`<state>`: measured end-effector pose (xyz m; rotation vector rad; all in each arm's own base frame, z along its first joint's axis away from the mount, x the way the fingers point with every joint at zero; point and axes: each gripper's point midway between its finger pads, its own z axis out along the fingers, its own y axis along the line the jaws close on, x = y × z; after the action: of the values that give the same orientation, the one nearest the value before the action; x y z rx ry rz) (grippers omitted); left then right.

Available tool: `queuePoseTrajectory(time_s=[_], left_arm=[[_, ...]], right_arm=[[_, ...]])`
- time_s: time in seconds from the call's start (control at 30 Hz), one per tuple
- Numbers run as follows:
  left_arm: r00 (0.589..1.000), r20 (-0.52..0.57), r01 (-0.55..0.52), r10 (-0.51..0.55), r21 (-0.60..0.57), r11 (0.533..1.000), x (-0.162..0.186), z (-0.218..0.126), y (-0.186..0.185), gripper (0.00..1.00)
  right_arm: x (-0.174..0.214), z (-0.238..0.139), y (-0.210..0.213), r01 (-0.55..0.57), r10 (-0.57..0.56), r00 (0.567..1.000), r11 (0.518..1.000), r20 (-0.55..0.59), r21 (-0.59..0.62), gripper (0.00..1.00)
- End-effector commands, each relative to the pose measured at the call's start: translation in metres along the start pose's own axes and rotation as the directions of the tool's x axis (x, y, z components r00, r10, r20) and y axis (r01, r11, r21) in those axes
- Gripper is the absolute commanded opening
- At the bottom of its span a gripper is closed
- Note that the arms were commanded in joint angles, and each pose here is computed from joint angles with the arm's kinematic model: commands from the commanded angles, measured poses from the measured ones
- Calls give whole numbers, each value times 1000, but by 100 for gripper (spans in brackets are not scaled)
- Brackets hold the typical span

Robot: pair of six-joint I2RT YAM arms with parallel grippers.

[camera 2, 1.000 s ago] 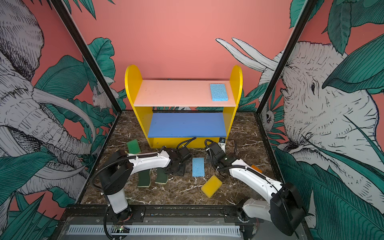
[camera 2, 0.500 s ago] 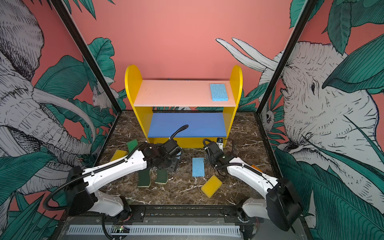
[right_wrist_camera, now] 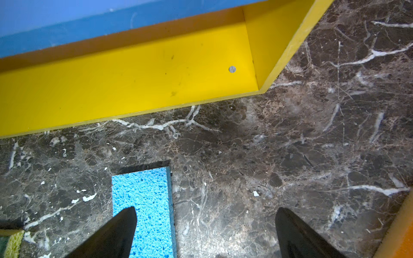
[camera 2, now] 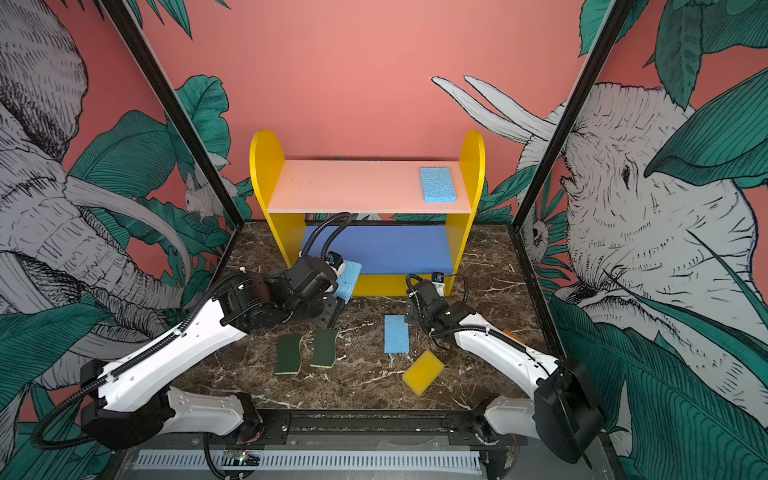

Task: Place and organize the cleaning sponges onto the shelf
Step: 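Lift the light-blue sponge with the left gripper up toward the pink top shelf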

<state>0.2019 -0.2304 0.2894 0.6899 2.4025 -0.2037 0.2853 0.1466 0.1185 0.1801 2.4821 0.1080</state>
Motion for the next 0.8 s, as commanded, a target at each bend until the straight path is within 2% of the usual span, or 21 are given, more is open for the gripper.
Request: queuePoseTrajectory(time_s=[0.0,0.37,0.57,0.77], left_arm=[[996,72,-44,43,7,999,-9,-32,9,65],[955,291,-68,55,35,997,-57,-94,15,66],[916,398,-41,55,-44,998,-82,-123,33,68],[867,488,-38,102,-139,990,-118,-152,46,70]], right_arm=[[-11,-3,9,-24,25,999,999,21,-32,99],[-18,-5,18,-11,12,1000,999,23,-52,99],[-18,-13,18,13,-10,999,997,43,-77,96],[-24,-28,18,58,-44,991,993,129,-107,96]])
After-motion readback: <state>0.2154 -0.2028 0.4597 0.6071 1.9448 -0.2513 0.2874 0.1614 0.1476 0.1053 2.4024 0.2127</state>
